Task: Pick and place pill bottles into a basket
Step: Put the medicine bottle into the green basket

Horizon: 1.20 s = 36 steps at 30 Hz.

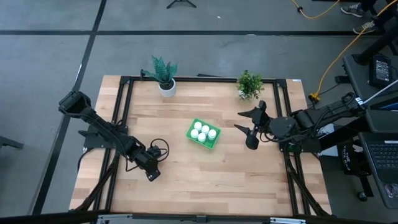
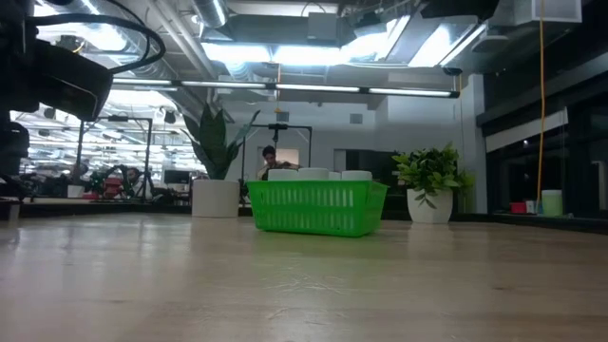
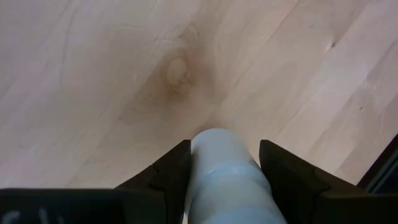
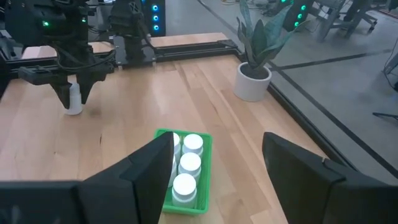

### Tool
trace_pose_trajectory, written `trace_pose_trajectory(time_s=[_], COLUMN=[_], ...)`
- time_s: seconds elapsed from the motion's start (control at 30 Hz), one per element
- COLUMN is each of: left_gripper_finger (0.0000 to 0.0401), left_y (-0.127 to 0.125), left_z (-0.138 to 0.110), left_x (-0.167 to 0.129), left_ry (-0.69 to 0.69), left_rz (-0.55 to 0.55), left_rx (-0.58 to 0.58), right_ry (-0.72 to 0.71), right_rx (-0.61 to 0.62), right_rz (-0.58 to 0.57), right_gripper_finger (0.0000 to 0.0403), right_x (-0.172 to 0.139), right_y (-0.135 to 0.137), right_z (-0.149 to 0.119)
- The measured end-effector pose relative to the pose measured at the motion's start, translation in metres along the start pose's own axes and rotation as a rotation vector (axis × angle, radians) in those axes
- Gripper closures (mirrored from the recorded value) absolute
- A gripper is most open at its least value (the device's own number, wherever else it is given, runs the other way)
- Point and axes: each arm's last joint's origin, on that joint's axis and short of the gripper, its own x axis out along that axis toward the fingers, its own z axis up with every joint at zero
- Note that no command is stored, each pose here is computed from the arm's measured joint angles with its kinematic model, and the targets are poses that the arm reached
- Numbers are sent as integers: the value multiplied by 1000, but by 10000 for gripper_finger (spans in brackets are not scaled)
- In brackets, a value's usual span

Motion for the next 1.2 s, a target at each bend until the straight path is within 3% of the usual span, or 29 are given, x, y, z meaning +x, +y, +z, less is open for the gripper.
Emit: trace_pose_trajectory(time_s=[0.27, 0.5, 0.87, 1.2], left_gripper_finger=[237, 237, 237, 237], left_y=[-8, -25, -29, -49], left_z=[8, 40, 122, 205], left_x=[-6, -32, -82, -65], left_ry=[-17, -31, -146, -112], left_rz=[-28, -50, 6, 81], left_rx=[27, 126, 288, 470], right_ry=[0, 0, 0, 18], right_rx=[1, 3, 3, -13], right_rz=[0, 0, -1, -5], right_gripper_finger=[156, 156, 156, 156], right_x=[0, 0, 0, 0], right_y=[0, 0, 0, 0], right_z=[0, 0, 0, -2])
